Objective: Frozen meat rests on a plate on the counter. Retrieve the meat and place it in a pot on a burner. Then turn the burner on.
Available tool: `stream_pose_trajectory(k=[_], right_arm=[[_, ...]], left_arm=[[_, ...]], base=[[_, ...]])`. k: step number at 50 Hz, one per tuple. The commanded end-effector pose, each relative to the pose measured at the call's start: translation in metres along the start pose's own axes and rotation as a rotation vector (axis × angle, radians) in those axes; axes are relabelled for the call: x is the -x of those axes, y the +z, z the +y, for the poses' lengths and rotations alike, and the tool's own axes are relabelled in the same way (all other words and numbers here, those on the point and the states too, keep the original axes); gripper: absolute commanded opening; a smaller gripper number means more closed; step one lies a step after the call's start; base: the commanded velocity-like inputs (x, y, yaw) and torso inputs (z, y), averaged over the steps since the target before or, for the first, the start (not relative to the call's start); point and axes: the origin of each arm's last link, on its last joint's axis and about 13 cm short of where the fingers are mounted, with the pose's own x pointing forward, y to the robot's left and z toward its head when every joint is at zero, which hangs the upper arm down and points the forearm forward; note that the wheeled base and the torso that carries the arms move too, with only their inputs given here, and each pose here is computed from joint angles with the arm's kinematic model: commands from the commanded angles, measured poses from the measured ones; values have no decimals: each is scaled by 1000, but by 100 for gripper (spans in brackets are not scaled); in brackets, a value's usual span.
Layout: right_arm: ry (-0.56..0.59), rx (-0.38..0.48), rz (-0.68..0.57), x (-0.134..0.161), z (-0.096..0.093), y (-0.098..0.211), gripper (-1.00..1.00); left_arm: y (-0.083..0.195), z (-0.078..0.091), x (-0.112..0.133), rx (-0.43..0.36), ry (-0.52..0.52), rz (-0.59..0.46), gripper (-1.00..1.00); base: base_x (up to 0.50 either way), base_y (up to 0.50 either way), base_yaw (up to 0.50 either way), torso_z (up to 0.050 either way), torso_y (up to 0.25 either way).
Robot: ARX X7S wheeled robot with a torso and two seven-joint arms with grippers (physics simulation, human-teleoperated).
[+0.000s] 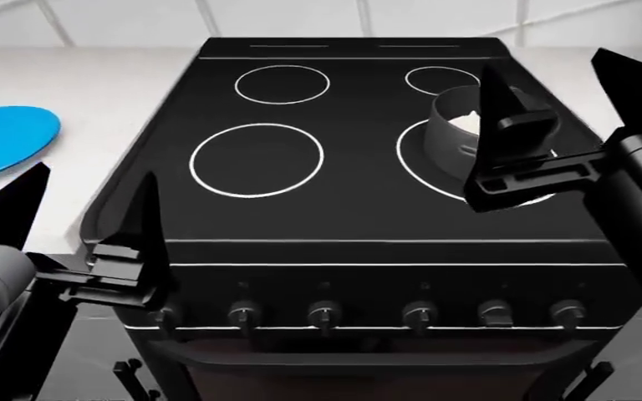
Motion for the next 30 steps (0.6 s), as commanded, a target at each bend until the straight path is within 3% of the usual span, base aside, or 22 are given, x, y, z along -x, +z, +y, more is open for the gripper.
stream_pose_trajectory(k=[1,14,25,30], right_arm=[[2,-7,7,0,1,-3,100],[8,7,8,-1,3,-7,100],[6,29,-1,0,3,-6,100],[-3,12,4,-1,2,-6,100]], left_arm=[[-3,1,3,10,4,5,100],[-5,0,3,17,6,12,100],[-5,0,4,19,2,14,100],[-6,-1,3,21,2,16,100]], base=[[0,0,0,-50,0],[0,0,0,-50,0],[0,318,0,-50,0],[0,9,0,-50,0]])
